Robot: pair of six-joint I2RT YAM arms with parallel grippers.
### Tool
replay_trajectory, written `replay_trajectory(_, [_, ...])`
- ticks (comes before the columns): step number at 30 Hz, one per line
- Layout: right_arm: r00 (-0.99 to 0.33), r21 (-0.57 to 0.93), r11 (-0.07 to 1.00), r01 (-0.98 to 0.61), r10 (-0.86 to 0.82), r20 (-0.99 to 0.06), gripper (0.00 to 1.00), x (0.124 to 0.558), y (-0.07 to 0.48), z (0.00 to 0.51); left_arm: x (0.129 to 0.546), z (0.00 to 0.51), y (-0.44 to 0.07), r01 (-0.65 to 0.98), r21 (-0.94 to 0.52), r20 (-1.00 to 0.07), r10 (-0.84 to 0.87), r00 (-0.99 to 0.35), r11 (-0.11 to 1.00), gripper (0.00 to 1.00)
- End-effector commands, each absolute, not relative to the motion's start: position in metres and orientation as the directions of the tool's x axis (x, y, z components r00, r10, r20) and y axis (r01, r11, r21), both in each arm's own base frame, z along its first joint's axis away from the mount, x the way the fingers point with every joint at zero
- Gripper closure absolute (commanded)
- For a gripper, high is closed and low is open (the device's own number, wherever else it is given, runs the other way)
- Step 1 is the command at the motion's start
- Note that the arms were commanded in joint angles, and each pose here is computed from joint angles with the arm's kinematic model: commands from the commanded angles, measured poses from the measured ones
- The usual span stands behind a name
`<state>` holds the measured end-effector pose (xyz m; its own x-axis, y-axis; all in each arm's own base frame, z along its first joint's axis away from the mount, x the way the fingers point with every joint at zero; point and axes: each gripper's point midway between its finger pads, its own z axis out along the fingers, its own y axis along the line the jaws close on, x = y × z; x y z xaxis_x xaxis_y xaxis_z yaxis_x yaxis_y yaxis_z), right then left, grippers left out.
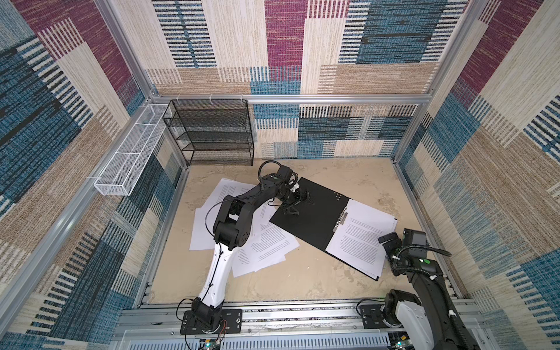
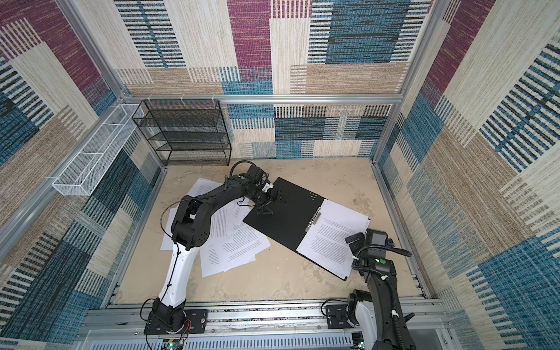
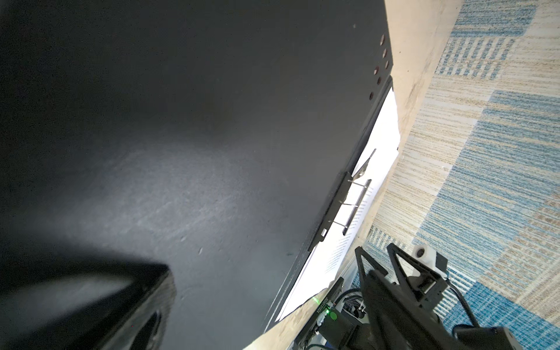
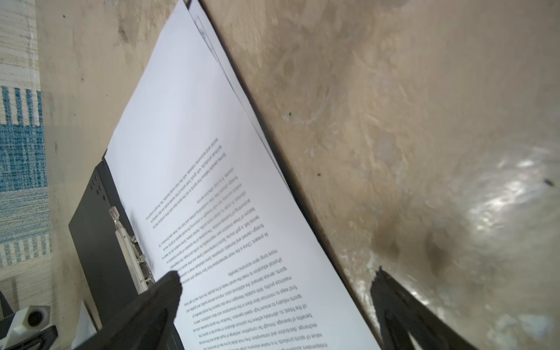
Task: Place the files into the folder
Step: 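Draw the right gripper back from the folder toward its base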
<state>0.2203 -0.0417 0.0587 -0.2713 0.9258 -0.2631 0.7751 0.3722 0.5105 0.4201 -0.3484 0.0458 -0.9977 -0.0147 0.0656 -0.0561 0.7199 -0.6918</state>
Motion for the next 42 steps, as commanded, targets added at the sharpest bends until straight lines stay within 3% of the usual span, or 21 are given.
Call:
replay_trajectory(1, [-0.279, 0.491, 0.424, 0.761, 0.897, -0.342, 0.00, 0.238, -0.055, 0.067, 0.413, -0.003, -0.309, -0.136, -0.492, 0.102, -0.099, -0.990, 0.860, 0.00])
replay_trajectory(10, [-0.374, 0.435, 0.552, 0.712, 0.822, -0.430, 0.00, 0.290, -0.072, 0.072, 0.410, -0.003, -0.308, -0.141, -0.510, 0.114, -0.096, -0.989, 0.848, 0.00])
replay_trajectory(21, [-0.405, 0.388, 0.543, 0.745, 0.830, -0.384, 0.00, 0.314, -0.098, 0.044, 0.406, 0.007, -0.304, -0.142, -0.527, 0.114, -0.096, -0.989, 0.838, 0.00])
replay_trajectory(35, [-0.515, 0.550, 0.585, 0.596, 0.804, -0.298, 0.00, 0.377, -0.061, 0.036, 0.409, 0.007, -0.311, -0.161, -0.565, 0.133, -0.102, -0.986, 0.809, 0.00])
replay_trajectory(42, [-0.509, 0.571, 0.590, 0.571, 0.800, -0.317, 0.00, 0.408, -0.064, 0.045, 0.413, 0.008, -0.322, -0.162, -0.601, 0.150, -0.089, -0.985, 0.782, 0.00])
